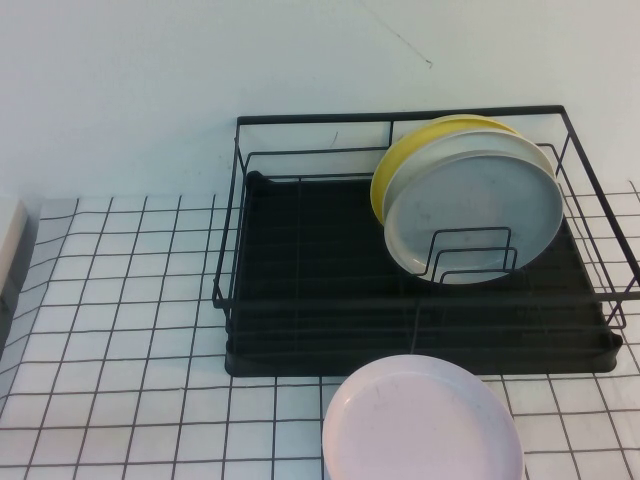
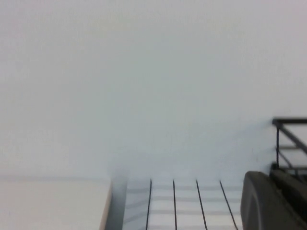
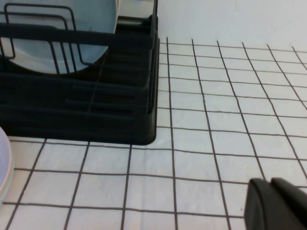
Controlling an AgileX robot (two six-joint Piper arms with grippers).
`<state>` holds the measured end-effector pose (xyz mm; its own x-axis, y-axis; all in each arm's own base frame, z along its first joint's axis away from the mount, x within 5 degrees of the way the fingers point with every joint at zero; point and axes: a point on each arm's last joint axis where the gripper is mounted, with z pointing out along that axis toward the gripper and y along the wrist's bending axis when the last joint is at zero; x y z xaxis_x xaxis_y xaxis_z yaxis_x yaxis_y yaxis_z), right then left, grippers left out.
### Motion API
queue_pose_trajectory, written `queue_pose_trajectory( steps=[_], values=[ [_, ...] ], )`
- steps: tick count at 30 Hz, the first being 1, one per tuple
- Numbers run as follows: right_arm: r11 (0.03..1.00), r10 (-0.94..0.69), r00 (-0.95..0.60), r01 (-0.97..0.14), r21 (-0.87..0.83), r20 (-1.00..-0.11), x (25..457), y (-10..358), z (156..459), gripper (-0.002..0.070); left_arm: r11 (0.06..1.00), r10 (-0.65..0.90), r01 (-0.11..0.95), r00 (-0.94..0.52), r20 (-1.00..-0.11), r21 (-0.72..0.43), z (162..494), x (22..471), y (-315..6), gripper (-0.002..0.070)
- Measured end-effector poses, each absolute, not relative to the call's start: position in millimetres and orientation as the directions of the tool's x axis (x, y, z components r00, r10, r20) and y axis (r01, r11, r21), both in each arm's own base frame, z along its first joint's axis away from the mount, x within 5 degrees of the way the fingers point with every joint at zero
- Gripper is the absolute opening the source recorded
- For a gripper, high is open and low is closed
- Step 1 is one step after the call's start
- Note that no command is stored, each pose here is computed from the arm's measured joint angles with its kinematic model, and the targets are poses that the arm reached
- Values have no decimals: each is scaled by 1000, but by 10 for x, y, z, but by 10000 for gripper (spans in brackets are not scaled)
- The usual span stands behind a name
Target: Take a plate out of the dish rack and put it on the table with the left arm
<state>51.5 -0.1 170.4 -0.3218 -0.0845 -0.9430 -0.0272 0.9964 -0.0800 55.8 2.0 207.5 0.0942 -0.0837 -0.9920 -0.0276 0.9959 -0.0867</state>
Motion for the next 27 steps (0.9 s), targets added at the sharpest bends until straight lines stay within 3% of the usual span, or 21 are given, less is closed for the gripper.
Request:
queue_pose_trajectory(
  steps=[5, 12, 14, 17, 20, 27],
  values=[
    [997, -82, -322, -27, -78, -943, 515, 0, 1704, -2, 995, -76, -37, 253, -965, -88, 2218, 532, 41, -3],
    [997, -82, -322, -27, -78, -943, 515, 0, 1704, -2, 994, -91, -36, 284, -954, -105, 2246, 524, 47, -3],
    [997, -82, -322, -27, -78, -943, 515, 0, 1704, -2, 981, -181, -19, 253, -950, -192, 2214, 533, 49, -3],
    [997, -82, -322, -27, -78, -943, 515, 0, 1704, -2, 934, -356, -7, 47, -933, -357, 2030, 561, 9, -3],
    [997, -82, -322, -27, -78, -943, 515, 0, 1704, -2, 921, -390, -27, -127, -912, -390, 1876, 554, -35, -3],
    [997, -82, -322, -27, -78, -943, 515, 0, 1704, -2, 896, -444, -7, 5, -896, -444, 1992, 562, -4, -3]
  ],
)
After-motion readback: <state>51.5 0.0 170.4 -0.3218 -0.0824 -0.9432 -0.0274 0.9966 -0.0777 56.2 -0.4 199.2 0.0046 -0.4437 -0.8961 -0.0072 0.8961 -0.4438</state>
